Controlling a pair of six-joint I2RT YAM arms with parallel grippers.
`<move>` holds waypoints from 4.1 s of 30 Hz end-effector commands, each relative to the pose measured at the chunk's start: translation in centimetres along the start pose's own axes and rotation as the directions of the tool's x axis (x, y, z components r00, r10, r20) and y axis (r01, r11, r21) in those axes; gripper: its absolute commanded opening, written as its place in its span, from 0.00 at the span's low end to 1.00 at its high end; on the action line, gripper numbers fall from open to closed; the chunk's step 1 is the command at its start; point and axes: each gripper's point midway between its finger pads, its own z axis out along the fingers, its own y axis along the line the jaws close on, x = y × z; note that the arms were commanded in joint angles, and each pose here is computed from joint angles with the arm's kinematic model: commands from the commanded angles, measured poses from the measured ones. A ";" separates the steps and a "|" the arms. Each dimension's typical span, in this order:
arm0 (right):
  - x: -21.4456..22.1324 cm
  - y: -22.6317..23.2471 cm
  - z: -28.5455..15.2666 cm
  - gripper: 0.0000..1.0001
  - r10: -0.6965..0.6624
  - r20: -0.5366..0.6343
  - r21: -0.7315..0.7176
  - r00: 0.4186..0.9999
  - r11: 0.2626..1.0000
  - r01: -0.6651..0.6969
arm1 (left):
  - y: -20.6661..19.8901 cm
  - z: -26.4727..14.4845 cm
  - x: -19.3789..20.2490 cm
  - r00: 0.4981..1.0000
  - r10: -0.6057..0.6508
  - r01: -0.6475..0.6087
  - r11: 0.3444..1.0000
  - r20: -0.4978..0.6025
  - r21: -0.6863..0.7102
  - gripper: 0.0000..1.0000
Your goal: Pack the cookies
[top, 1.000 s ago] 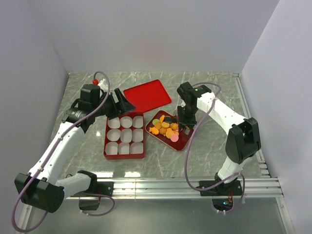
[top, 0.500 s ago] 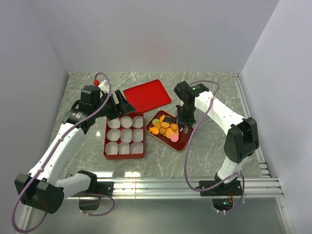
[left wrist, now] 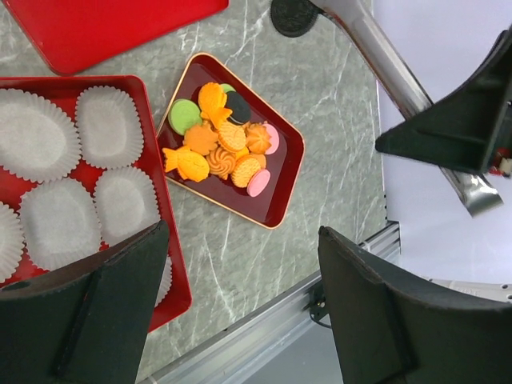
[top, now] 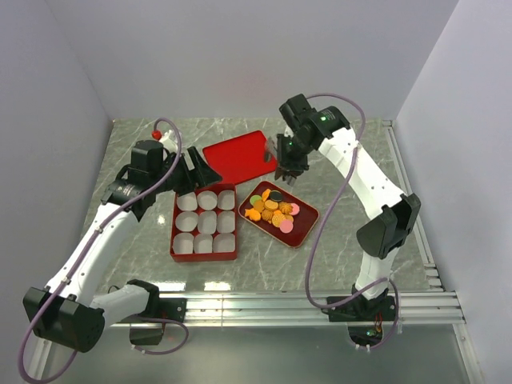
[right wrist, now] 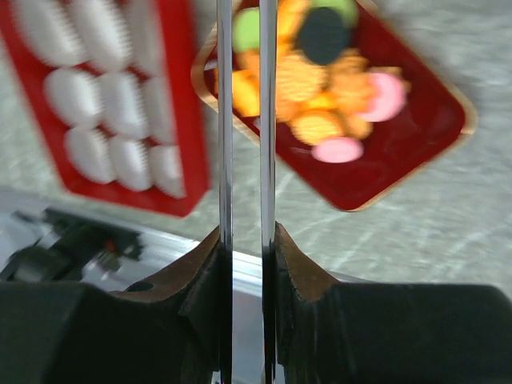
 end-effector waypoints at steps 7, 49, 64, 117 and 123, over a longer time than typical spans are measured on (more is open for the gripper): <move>2.3 10.2 0.5 0.17 -0.105 -0.017 -0.237 0.994 0.967 0.098 | -1.5 -2.8 -1.3 0.993 0.045 -0.047 0.999 0.106 0.021 0.81; 6.0 9.7 8.3 0.45 -0.228 -0.092 -0.095 0.969 0.971 0.219 | -1.3 -4.1 -1.5 0.987 0.054 -0.054 0.999 0.152 -0.005 0.84; 3.7 5.6 3.0 0.45 -0.179 0.030 -0.027 0.983 0.983 0.180 | -1.1 -3.9 -1.7 0.986 0.053 -0.052 0.999 0.155 -0.014 0.84; 11.7 -5.1 3.7 0.50 -0.053 -0.167 0.131 0.985 0.989 0.076 | 0.0 -2.3 -1.1 0.991 0.050 -0.047 0.999 0.122 -0.027 0.83; 12.6 -5.3 3.6 0.50 -0.048 -0.183 0.120 0.982 0.990 0.070 | 0.2 -2.0 -0.9 0.993 0.044 -0.042 0.999 0.114 -0.025 0.83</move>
